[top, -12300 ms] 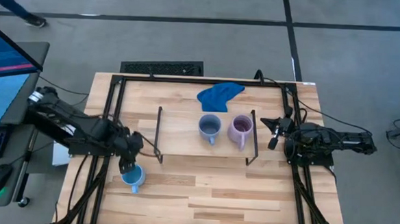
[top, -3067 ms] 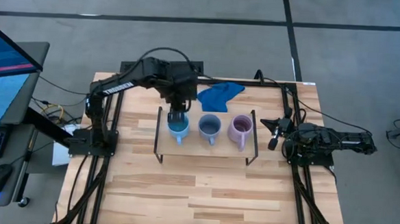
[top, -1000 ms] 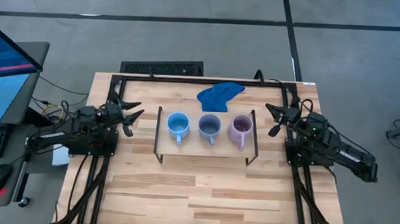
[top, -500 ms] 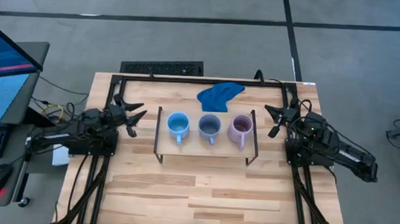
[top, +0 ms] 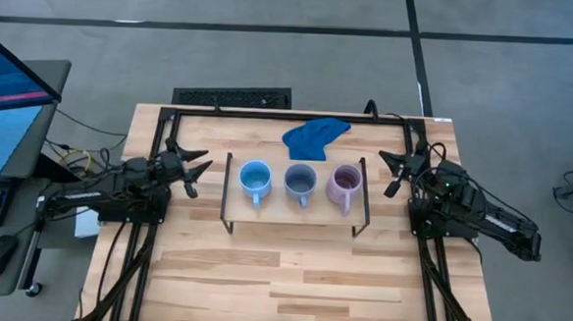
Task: Stack small to large cups/mugs on shelf
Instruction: Return to Home Position
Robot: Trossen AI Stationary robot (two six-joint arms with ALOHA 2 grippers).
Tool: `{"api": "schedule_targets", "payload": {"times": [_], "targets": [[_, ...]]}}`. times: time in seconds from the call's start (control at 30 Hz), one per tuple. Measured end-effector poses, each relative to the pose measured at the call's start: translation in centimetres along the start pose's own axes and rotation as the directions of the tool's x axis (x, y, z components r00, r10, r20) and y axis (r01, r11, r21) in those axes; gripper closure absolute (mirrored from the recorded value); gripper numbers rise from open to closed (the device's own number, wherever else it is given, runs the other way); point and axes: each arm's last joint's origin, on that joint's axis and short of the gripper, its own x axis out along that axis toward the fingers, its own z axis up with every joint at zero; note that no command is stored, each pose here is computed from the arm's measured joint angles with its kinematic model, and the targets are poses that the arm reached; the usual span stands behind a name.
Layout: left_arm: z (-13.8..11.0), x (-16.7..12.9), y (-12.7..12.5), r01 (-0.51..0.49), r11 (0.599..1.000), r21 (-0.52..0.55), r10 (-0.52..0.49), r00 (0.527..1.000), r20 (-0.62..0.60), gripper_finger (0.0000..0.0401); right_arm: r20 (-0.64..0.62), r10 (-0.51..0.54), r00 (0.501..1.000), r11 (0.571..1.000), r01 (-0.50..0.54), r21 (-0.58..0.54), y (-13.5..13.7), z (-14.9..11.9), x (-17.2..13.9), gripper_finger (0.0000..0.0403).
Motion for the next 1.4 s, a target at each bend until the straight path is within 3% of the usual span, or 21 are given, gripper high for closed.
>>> {"api": "schedule_targets", "payload": {"times": [0.23,0.37,1.1,1.3,1.4], "targets": [[-0.4,0.0,-0.4,0.116,0.993,0.009,-0.116,0.993,-0.033,0.0255,-0.01,0.003,1.0,1.0,-0.003,-0.002,0.0,-0.1,0.0,0.039],[-0.8,-0.1,-0.3,0.105,0.994,-0.018,-0.106,0.991,-0.082,0.0265,-0.029,0.01,1.0,1.0,-0.01,0.002,0.1,-0.3,0.0,0.039],[-0.8,-0.1,-0.3,0.098,0.994,-0.056,-0.103,0.991,-0.087,0.0277,0.023,-0.002,1.0,1.0,0.002,-0.016,0.0,0.2,0.0,0.039],[-0.9,-0.1,-0.4,0.108,0.992,-0.061,-0.114,0.99,-0.088,0.0278,-0.002,0.001,1.0,1.0,-0.001,0.007,0.4,-1.5,0.6,0.039],[-0.9,-0.1,-0.4,0.108,0.992,-0.066,-0.114,0.99,-0.089,0.0278,0.075,-0.015,0.997,1.0,0.014,0.018,0.7,-2.1,1.1,0.039]]}}
